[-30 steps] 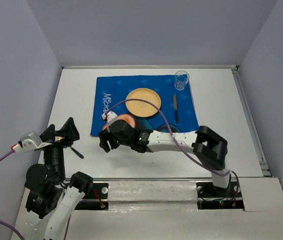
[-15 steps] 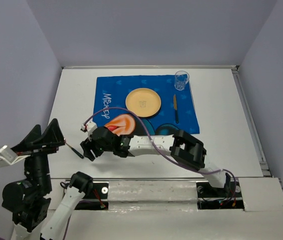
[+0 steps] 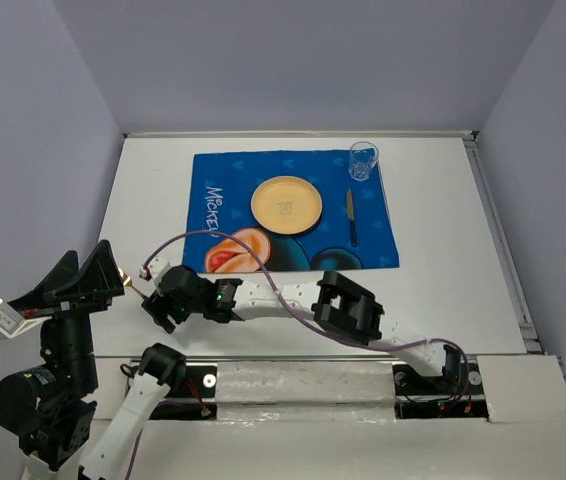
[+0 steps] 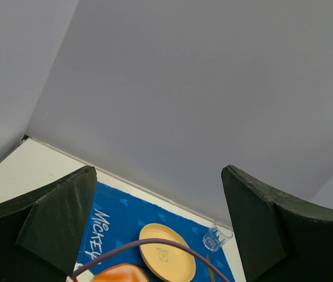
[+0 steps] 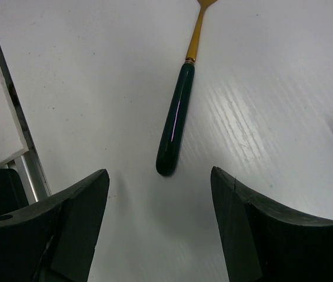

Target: Set the dinner table for one person

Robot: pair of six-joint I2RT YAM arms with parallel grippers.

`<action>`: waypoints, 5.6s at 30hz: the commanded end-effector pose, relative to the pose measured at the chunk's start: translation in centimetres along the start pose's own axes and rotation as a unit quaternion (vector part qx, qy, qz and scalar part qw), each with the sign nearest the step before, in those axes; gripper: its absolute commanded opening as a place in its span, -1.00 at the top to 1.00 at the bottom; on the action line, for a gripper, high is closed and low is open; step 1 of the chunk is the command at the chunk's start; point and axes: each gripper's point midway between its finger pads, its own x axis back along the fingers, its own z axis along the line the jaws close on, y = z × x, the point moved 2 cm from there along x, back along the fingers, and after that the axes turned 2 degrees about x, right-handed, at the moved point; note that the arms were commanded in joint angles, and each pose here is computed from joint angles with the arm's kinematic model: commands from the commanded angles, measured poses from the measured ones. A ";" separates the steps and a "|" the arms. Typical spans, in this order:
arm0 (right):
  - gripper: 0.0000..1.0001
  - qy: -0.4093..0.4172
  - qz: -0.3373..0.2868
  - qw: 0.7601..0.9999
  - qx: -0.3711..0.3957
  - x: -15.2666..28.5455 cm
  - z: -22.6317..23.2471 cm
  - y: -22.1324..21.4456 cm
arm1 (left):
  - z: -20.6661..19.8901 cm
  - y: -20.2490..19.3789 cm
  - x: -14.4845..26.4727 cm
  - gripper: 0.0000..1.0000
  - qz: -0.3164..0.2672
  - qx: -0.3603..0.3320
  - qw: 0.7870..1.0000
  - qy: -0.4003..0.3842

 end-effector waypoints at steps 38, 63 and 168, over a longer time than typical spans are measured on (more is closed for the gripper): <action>0.85 -0.007 -0.023 0.997 0.075 4.1 -0.2 1.9 | 3.2 -1.3 1.0 -0.98 -0.011 -0.019 0.998 0.054; 0.50 -0.094 -0.107 0.988 -0.055 23.3 -5.5 0.7 | 8.4 -19.3 0.8 -0.78 0.336 -0.052 0.876 0.342; -0.77 -0.418 -0.205 0.864 -0.194 44.8 -22.9 -4.2 | 14.1 -44.1 -14.6 1.00 0.588 -0.219 0.766 0.140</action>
